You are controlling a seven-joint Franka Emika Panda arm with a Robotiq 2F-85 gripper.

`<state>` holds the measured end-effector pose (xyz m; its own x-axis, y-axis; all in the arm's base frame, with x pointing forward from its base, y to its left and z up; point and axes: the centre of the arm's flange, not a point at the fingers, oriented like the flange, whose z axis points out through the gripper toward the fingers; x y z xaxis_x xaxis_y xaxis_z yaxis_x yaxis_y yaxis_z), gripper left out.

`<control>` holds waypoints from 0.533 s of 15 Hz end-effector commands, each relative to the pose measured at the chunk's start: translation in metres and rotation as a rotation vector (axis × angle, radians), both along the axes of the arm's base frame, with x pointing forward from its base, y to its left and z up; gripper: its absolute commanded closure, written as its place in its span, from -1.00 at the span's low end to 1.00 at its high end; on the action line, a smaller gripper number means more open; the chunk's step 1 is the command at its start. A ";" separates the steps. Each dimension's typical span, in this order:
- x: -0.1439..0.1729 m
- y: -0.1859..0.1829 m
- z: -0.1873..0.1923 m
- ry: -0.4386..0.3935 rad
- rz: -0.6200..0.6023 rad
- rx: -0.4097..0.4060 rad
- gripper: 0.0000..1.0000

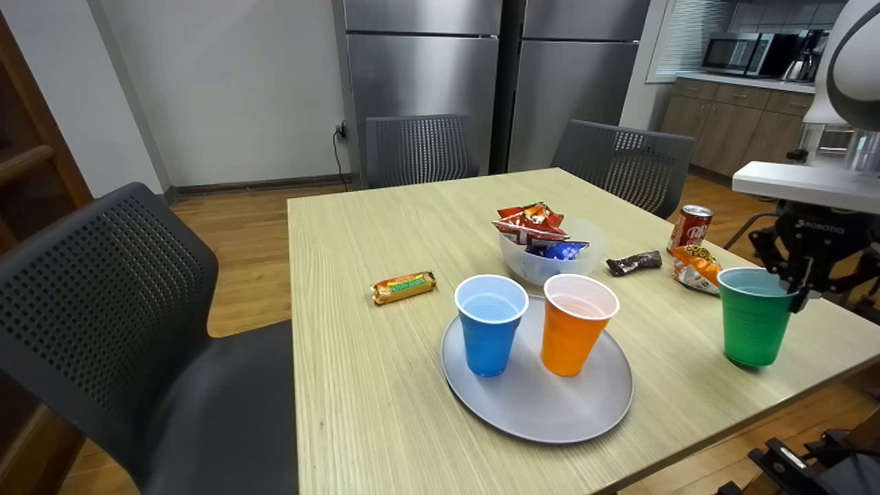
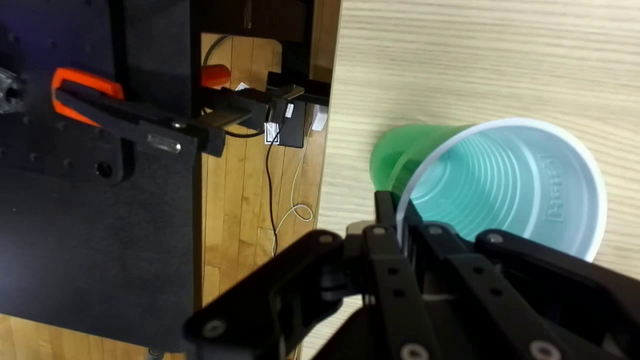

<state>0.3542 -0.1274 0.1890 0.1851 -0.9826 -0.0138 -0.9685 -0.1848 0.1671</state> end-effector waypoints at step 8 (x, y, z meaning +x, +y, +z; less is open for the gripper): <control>0.014 0.091 0.015 -0.006 0.181 0.000 0.98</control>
<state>0.3711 -0.0536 0.1910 0.3451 -0.9384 -0.0173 -0.9252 -0.3432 0.1619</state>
